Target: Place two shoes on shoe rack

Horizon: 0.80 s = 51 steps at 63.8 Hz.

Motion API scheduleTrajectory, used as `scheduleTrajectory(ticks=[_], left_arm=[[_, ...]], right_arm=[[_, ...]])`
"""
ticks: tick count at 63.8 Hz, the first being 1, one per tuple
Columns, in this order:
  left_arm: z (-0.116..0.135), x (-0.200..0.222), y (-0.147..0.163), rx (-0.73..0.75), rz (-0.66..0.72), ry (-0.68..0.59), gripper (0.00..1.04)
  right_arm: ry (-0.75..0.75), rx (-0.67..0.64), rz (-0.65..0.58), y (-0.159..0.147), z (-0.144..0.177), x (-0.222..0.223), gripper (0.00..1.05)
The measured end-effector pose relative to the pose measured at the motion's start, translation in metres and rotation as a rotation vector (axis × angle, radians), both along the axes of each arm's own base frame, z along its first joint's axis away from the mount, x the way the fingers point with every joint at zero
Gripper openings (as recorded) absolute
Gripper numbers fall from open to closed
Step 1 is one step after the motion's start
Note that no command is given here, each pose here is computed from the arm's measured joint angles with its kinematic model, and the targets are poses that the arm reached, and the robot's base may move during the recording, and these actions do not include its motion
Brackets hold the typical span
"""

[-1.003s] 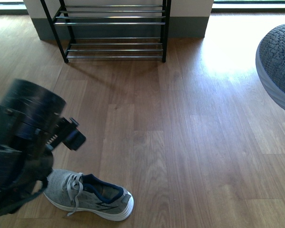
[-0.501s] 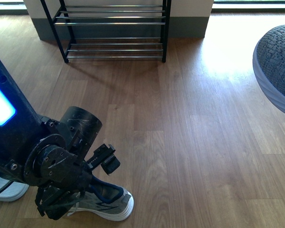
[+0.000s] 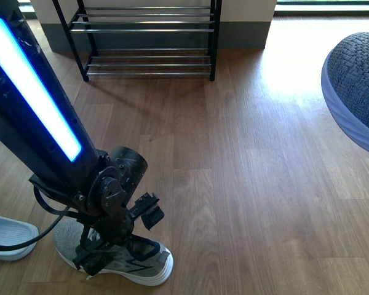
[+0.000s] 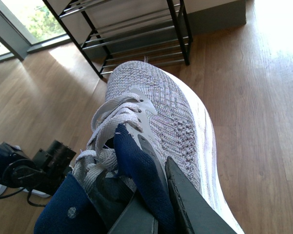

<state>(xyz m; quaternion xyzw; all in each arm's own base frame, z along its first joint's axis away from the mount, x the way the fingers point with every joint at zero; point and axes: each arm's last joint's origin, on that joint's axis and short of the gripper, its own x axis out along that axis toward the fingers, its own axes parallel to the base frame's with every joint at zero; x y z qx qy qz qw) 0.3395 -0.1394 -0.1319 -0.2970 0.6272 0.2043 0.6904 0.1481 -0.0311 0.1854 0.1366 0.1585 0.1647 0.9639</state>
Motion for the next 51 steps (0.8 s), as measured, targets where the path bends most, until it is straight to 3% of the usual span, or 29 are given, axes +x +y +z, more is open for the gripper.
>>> scheduleTrajectory(ticks=[10,25,51], left_arm=[[-0.008,0.003,-0.006,0.012,0.006,0.012,0.94],[-0.015,0.002,-0.004,0.036,0.013,0.015,0.56],[-0.006,0.0,-0.001,0.069,-0.01,-0.043,0.06]], right_arm=[[0.0,0.0,0.0,0.0,0.0,0.0,0.01],[0.0,0.0,0.0,0.0,0.0,0.0,0.01],[0.0,0.0,0.0,0.0,0.0,0.0,0.01]])
